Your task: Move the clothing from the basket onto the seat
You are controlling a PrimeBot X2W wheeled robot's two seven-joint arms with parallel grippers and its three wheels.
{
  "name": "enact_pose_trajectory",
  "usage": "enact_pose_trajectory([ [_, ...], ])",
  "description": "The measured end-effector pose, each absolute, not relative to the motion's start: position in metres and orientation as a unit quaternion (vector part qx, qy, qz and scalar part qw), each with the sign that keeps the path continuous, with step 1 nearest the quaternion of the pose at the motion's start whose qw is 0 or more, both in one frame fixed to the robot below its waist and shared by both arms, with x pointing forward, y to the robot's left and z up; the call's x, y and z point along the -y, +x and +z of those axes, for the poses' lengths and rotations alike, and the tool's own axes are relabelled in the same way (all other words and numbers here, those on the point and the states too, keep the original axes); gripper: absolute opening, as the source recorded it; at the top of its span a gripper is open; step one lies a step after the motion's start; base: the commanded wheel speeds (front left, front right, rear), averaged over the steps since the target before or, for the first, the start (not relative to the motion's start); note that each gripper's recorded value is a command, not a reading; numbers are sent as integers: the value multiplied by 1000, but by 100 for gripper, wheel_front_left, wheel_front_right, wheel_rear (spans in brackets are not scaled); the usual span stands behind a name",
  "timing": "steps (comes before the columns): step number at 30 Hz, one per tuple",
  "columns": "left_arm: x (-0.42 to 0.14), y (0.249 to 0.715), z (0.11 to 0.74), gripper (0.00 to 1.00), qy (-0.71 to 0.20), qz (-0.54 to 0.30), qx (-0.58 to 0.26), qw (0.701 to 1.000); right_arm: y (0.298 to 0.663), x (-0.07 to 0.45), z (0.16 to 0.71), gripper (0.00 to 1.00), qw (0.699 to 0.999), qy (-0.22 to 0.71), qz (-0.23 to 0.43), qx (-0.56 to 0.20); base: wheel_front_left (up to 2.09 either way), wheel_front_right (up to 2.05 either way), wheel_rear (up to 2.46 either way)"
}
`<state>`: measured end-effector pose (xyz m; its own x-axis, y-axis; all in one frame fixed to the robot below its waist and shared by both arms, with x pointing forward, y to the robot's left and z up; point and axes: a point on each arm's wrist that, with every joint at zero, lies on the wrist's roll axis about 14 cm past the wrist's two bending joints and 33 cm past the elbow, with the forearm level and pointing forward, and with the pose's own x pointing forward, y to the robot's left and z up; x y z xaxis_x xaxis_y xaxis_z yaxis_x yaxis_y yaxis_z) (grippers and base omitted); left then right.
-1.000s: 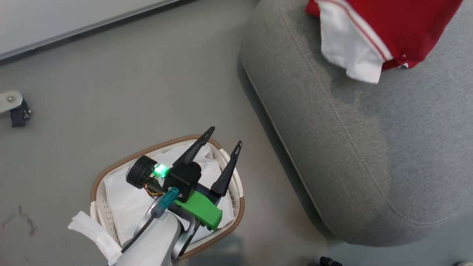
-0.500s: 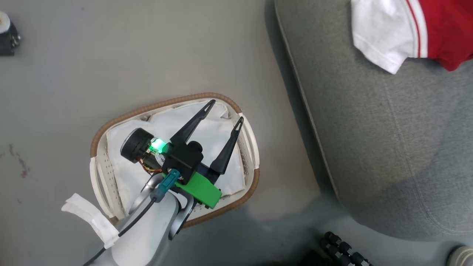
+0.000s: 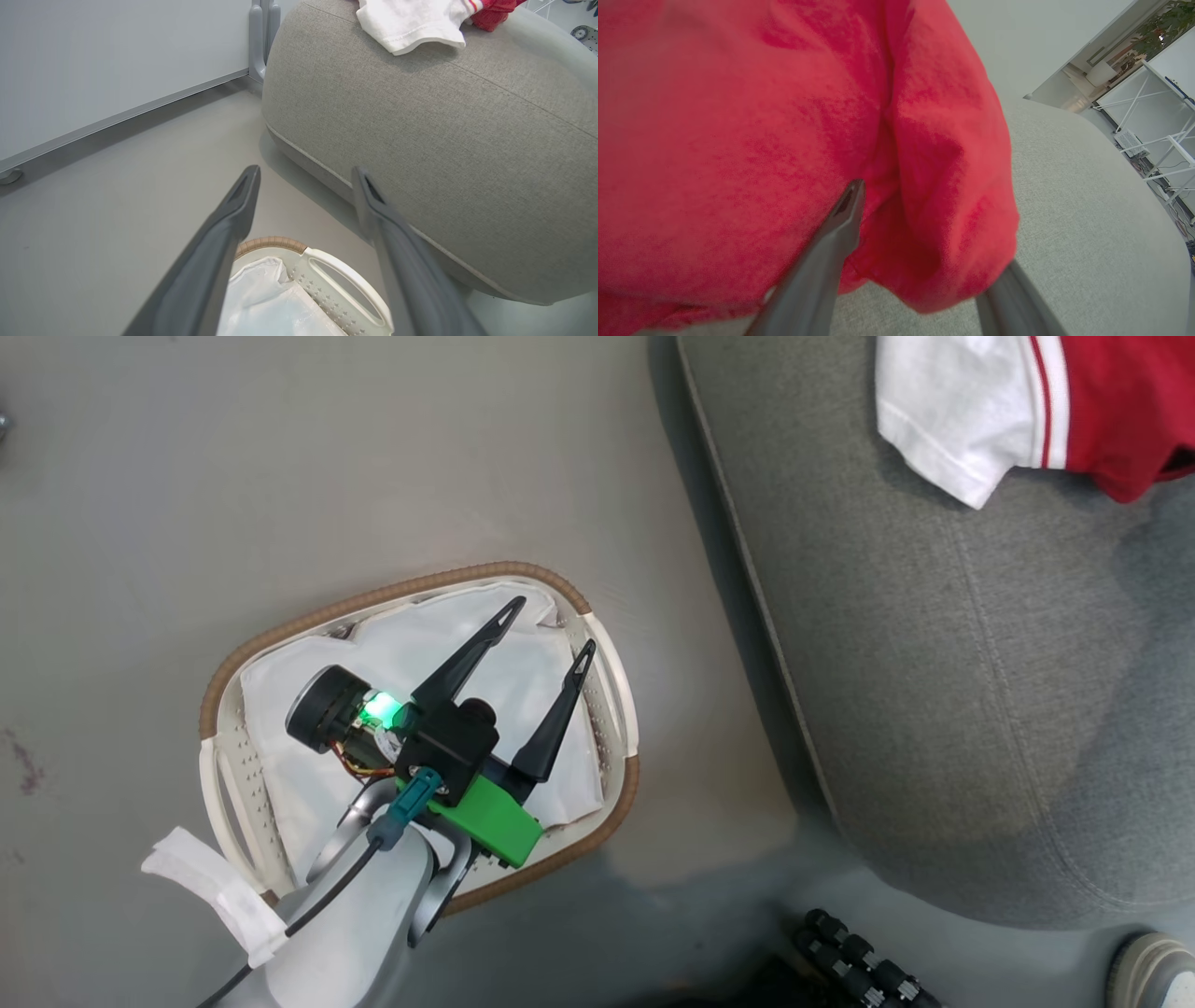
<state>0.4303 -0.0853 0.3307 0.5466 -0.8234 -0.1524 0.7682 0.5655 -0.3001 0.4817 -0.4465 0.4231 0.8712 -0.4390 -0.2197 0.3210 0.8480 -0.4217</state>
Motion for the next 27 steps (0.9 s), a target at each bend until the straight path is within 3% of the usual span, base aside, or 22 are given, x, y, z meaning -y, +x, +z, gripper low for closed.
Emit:
enact_pose_trajectory([
  [13,107,421,374,100,-113,-475,-107,866,409,457,455,100,942,-194,-233,-141,0,0,0],
  [20,107,425,406,100,-121,-460,-78,876,415,453,507,100,946,-219,-225,-76,0,0,0],
  [27,85,434,437,100,-127,-414,-50,900,448,413,548,100,960,-221,-171,-2,0,0,0],
])
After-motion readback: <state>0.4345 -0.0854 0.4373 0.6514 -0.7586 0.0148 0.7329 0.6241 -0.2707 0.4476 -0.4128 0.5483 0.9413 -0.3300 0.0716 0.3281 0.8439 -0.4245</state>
